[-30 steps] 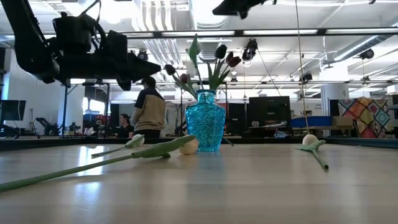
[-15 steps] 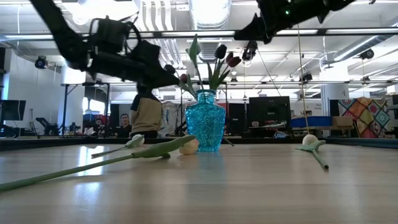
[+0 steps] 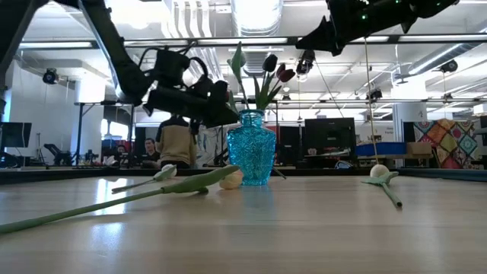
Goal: Sort flowers into vase by color
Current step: Put the red tulip into the transparent vase
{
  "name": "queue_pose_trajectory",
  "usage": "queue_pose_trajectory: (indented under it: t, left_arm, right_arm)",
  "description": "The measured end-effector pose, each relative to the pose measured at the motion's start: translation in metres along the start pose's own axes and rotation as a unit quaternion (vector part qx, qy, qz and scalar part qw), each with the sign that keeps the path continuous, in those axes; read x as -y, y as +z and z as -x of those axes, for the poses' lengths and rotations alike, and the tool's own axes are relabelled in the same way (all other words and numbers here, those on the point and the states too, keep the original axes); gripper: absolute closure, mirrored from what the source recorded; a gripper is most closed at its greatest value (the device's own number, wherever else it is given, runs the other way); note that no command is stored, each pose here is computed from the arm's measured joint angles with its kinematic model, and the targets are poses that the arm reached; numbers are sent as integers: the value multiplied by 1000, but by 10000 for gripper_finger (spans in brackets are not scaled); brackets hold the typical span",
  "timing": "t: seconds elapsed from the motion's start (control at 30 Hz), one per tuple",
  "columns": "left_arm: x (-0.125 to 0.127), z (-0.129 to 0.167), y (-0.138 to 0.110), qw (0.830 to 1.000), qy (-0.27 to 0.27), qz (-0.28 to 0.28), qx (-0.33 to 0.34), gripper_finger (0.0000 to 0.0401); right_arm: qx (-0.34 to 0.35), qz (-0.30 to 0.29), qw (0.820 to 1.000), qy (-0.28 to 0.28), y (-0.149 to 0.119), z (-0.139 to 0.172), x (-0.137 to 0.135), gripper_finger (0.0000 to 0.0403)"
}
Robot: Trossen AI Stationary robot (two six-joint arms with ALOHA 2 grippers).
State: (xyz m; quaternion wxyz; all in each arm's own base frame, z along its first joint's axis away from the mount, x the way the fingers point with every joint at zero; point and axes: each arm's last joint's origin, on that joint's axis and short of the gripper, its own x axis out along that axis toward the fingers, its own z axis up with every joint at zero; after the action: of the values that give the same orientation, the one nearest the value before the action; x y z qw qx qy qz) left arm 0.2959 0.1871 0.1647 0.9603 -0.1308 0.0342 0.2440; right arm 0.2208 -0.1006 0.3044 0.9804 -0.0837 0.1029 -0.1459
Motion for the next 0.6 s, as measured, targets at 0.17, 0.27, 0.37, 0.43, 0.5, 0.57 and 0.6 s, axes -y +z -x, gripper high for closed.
queue_pose_trajectory:
  t: [0.17,0.27,0.37,0.43,0.5,0.57,0.6]
  left_arm:
    - [-5,-13,4,1000,4,13,9,292]
    - [-10,-17,5,999,19,25,12,267]
    - [-14,-19,8,999,27,34,10,253]
    - [-17,-19,8,999,32,38,10,251]
    - [-19,-19,11,999,35,38,13,251]
    - [-21,-20,14,998,37,39,17,251]
    - [-21,-21,14,998,37,38,18,251]
  right_arm:
    - [-1,3,1000,0,0,0,0,394]
    - [-4,2,1000,1,-1,0,0,394]
    - [-3,2,1000,1,-1,0,0,394]
    - [-4,3,1000,1,-1,0,0,394]
    - [-4,5,1000,1,-1,0,0,394]
    - [-4,6,1000,1,-1,0,0,394]
    - [-4,6,1000,1,-1,0,0,394]
